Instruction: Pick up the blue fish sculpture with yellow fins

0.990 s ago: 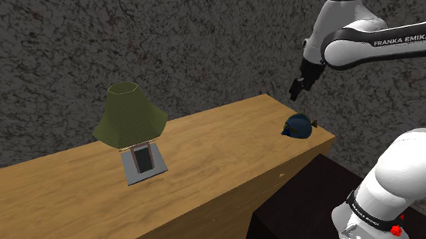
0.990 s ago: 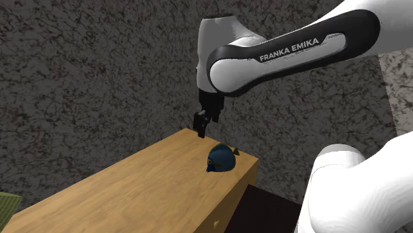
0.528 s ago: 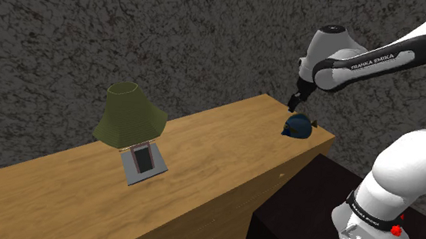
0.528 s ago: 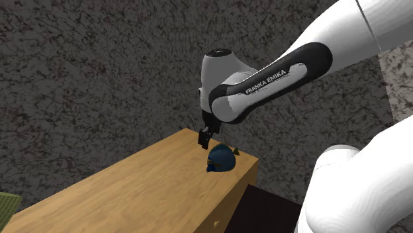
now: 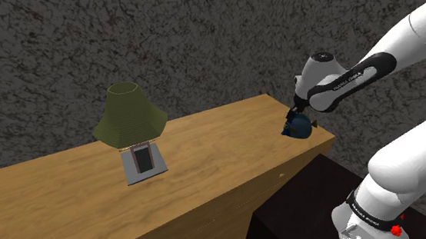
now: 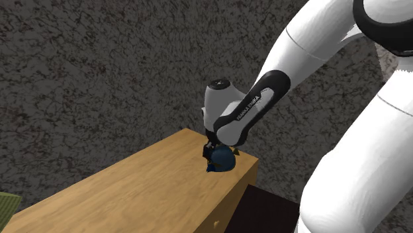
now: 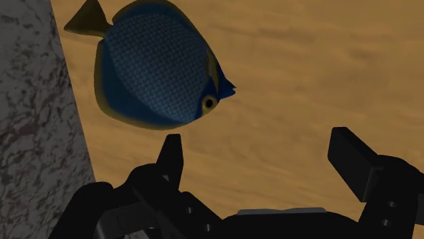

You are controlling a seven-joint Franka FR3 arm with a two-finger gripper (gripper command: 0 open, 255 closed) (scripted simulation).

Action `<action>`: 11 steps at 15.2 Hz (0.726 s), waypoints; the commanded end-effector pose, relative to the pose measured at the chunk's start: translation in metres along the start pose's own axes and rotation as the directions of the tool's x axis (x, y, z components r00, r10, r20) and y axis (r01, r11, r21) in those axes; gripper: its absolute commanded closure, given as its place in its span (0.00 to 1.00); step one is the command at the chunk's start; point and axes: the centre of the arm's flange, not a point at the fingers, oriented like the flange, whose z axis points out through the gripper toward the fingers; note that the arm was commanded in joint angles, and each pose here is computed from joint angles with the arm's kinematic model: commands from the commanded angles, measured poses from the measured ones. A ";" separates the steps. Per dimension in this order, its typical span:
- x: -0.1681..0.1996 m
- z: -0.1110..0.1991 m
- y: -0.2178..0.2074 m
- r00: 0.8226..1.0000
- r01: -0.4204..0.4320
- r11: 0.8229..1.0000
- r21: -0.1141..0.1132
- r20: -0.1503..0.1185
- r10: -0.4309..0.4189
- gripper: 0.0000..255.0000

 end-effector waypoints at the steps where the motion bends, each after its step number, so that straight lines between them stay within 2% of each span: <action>1: -0.002 0.022 0.009 1.000 0.011 1.000 -0.010 -0.004 -0.011 0.00; 6: -0.003 0.081 0.027 0.999 0.033 0.999 -0.034 -0.006 -0.034 0.00; 11: -0.007 0.106 0.020 0.999 0.033 0.999 -0.034 -0.006 -0.034 0.00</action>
